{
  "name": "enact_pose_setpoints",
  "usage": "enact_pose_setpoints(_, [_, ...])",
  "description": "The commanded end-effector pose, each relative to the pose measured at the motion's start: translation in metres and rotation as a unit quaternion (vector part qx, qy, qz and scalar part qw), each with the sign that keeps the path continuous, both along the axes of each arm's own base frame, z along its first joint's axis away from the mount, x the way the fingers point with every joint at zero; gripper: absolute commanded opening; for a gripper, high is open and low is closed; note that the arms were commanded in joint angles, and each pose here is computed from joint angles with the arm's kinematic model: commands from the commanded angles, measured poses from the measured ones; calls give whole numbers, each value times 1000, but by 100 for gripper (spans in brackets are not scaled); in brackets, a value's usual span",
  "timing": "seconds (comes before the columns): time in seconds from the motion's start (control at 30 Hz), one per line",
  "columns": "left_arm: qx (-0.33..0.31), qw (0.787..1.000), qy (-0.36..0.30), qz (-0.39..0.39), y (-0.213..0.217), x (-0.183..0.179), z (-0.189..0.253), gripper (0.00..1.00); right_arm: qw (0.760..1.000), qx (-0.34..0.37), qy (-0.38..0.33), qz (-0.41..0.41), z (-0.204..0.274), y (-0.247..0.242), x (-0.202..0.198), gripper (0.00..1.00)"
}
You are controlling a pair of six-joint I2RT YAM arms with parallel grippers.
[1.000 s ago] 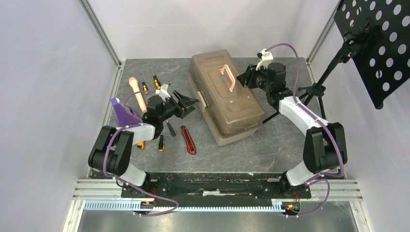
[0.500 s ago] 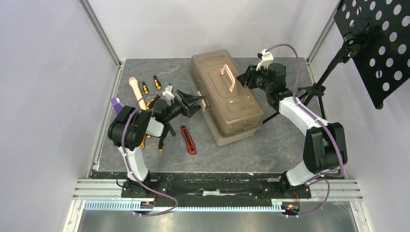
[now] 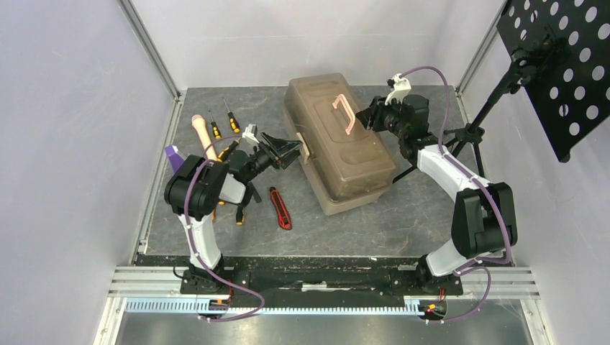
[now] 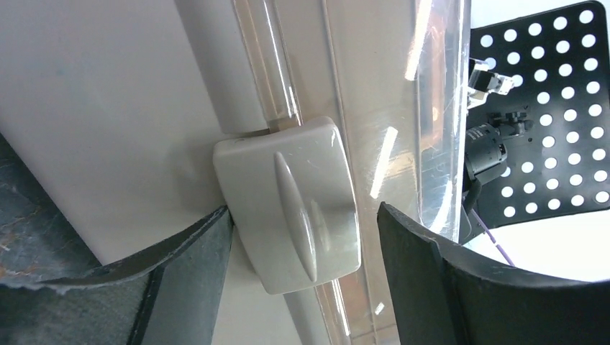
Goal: Pack the tool kit
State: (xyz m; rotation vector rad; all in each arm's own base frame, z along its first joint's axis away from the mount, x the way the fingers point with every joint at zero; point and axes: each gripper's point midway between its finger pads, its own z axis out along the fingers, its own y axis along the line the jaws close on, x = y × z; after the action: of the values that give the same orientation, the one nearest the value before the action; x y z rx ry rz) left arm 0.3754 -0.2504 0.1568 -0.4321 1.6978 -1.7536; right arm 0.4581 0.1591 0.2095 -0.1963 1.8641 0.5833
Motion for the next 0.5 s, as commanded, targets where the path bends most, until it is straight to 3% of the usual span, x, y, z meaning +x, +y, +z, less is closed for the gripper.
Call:
enact_pose_setpoints(0.0, [-38, 996, -69, -46, -23, -18, 47, 77, 967, -80, 243, 6, -143, -19, -73, 42])
enact_pose_setpoints(0.13, [-45, 994, -88, -52, -26, -24, 64, 67, 966, -82, 244, 4, -146, -20, -74, 42])
enact_pose_setpoints(0.37, [-61, 990, -116, -50, -23, -30, 93, 33, 966, -125, 228, -12, -143, -28, -72, 42])
enact_pose_setpoints(0.47, [-68, 989, -120, -52, -22, -31, 101, 25, 961, -164, 221, -22, -143, -31, -72, 43])
